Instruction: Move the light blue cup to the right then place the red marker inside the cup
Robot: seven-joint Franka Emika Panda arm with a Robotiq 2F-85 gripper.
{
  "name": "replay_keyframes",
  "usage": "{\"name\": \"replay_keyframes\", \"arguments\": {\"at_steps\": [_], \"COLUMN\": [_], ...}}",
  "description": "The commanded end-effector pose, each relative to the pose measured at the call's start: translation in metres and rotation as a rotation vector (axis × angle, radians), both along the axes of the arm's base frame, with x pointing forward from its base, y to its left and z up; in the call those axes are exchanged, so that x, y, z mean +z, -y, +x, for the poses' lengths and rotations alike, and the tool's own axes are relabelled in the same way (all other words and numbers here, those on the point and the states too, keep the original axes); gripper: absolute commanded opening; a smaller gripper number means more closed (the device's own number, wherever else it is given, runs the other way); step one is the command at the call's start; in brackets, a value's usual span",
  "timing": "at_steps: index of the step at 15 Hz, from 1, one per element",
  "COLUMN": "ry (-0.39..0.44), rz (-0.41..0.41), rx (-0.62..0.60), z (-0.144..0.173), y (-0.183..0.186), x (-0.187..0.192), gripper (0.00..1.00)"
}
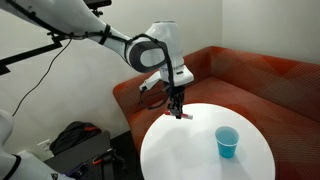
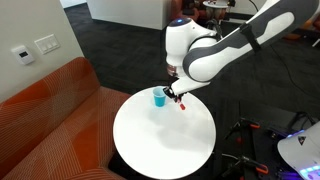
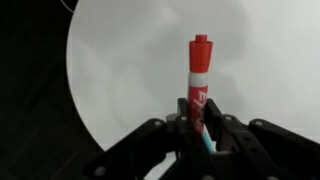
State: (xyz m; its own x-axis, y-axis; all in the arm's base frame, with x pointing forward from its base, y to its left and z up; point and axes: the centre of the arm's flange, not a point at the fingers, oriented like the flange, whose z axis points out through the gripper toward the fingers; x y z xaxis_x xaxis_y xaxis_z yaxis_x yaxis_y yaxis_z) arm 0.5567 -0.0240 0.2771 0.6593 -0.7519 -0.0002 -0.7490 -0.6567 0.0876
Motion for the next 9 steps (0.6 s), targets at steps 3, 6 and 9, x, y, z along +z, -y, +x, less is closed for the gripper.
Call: {"name": "replay_keyframes", "arguments": {"at_steps": [3, 6, 9], "ry": [0.026, 0.05, 0.071], "rz": [-0.24, -0.264, -0.304], "rx": [-0.135, -0.14, -0.173], "z": [-0.0066, -0.0012, -0.0007], "y": [0.0154, 0.0221, 0.0186], "x": [0.007, 0.004, 0.0037], "gripper": [0.05, 0.2, 0.2]}}
